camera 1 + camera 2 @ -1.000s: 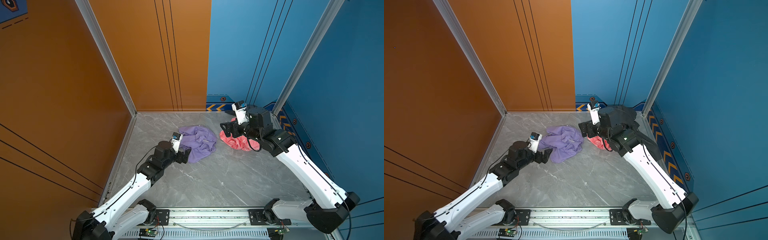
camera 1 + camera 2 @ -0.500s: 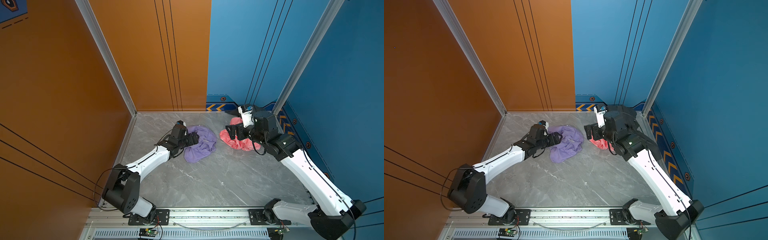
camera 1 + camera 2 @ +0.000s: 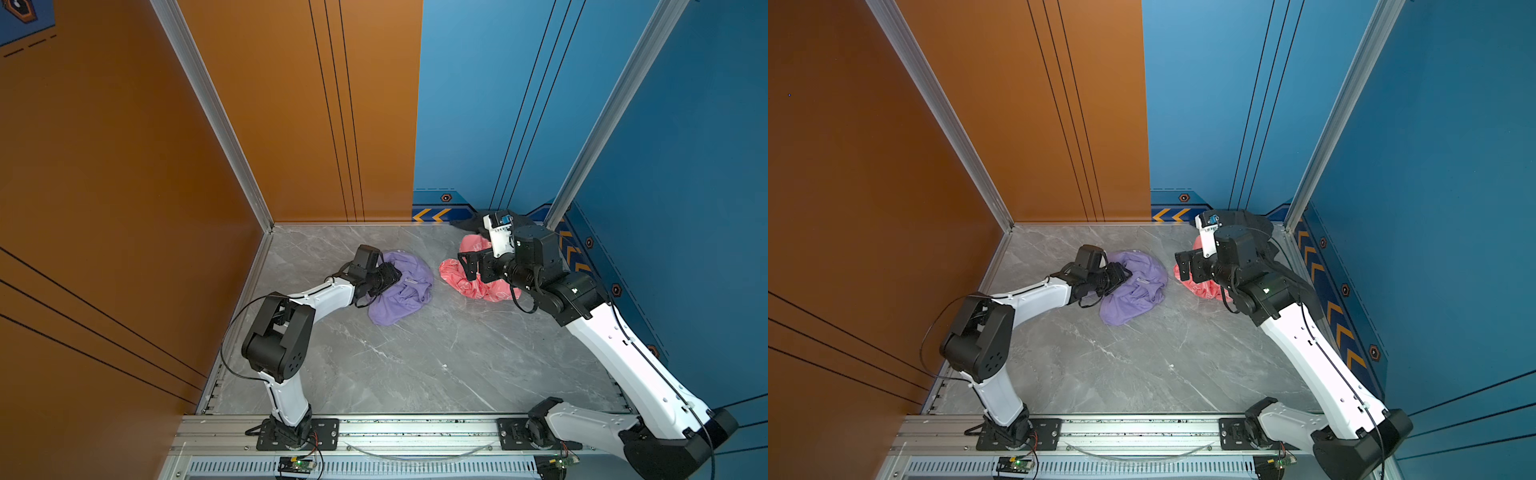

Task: Pick out a specific cloth from the pile
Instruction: 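Grasp the lavender shirt with the left gripper while the right gripper releases, then lift the lavender shirt with the left gripper and carry it farther away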

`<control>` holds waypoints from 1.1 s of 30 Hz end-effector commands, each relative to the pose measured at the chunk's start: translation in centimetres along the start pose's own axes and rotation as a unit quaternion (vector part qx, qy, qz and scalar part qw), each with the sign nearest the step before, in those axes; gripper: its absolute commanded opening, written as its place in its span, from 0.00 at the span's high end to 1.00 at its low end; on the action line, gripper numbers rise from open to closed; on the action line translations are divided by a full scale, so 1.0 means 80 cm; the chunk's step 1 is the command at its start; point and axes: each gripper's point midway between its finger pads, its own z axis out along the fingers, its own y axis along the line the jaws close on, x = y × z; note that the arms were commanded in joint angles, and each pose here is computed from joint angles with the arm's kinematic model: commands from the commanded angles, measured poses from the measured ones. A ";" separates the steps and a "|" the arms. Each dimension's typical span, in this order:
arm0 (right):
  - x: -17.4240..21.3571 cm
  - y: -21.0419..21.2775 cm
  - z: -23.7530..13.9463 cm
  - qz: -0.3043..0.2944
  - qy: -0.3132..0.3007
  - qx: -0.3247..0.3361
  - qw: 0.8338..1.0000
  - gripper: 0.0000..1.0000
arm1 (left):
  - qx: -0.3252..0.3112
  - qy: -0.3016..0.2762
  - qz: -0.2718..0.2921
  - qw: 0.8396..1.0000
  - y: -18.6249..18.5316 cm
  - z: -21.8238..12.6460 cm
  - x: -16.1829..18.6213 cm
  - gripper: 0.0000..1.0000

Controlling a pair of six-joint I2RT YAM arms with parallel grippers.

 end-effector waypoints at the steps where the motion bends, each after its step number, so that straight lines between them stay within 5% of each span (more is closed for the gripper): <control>1: -0.007 -0.002 -0.010 0.006 -0.019 -0.003 1.000 0.00 | 0.027 -0.005 -0.004 1.000 -0.015 0.009 -0.014 0.50; 6: -0.007 -0.004 -0.012 0.010 -0.021 -0.003 1.000 0.00 | 0.036 -0.007 0.000 0.999 -0.019 0.022 -0.021 0.72; 10: -0.008 -0.006 -0.016 0.011 -0.024 -0.002 1.000 0.00 | 0.048 -0.027 0.014 0.998 -0.032 0.011 -0.039 0.99; 18: -0.010 -0.009 -0.013 0.019 -0.027 -0.002 0.999 0.00 | 0.089 -0.133 0.059 0.985 -0.098 -0.072 -0.120 1.00; 24: -0.015 -0.010 -0.010 0.025 -0.034 -0.004 0.999 0.00 | 0.054 -0.206 0.119 0.970 -0.154 -0.163 -0.187 1.00; 33: -0.031 -0.012 -0.005 0.045 -0.056 -0.010 0.997 0.00 | 0.026 -0.344 0.216 0.913 -0.254 -0.324 -0.266 1.00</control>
